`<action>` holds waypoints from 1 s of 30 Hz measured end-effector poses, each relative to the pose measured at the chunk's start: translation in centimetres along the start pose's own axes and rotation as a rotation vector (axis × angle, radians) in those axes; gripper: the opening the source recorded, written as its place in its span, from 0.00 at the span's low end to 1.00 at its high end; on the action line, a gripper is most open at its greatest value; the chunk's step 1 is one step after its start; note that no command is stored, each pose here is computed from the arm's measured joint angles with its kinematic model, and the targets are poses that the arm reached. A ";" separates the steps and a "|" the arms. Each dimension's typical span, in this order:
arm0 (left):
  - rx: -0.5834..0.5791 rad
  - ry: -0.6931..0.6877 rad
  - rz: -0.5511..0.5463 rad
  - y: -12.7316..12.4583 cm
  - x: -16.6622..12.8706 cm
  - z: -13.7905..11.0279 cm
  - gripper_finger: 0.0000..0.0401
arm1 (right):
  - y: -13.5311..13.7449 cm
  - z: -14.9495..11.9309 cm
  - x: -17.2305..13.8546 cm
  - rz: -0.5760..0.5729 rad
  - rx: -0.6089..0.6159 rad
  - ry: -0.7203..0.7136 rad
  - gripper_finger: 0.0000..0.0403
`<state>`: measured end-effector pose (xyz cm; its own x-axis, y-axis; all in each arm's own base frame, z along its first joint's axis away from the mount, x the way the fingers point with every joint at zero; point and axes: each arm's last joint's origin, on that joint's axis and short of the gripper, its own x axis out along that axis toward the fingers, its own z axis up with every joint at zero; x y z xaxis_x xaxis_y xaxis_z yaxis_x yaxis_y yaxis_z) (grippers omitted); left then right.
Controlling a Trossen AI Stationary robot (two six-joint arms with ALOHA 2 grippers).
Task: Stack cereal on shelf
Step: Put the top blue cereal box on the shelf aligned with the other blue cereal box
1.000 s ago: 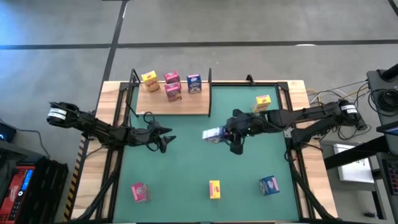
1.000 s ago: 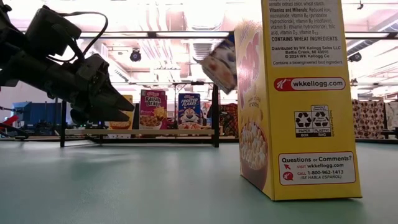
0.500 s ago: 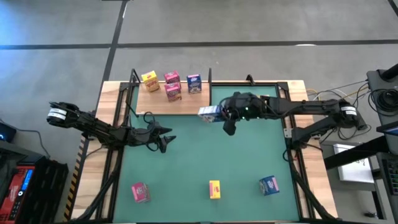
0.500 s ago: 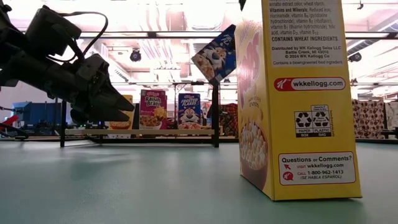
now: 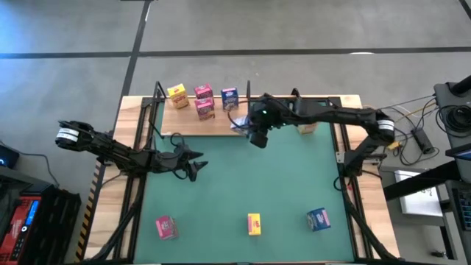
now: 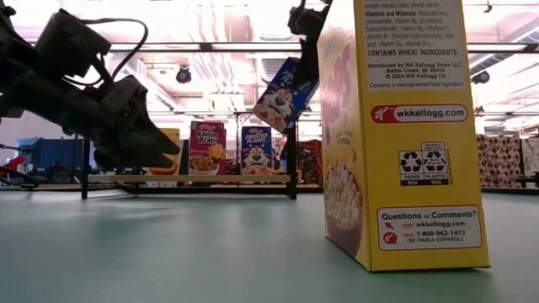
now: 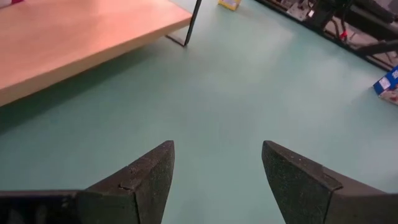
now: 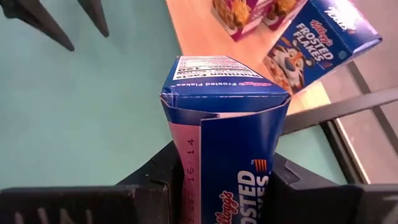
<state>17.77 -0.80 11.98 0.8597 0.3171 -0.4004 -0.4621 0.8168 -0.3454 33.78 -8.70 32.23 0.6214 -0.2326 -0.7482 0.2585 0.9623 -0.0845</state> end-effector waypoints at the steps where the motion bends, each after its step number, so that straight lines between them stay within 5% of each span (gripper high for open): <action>1: 0.003 0.008 -0.001 0.0 0.0 -0.1 0.57 | -0.2 0.4 0.1 0.000 -0.002 0.003 0.30; 30: -0.023 0.049 -0.039 0.0 0.0 -0.3 0.57 | -2.1 6.6 6.5 -0.018 -0.262 0.151 0.30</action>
<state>17.73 -0.96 11.78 0.8656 0.2607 -0.4275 -0.4340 0.8165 -0.3809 42.17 -13.15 31.85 0.4966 -0.2455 -0.8326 0.0566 0.9663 -0.2512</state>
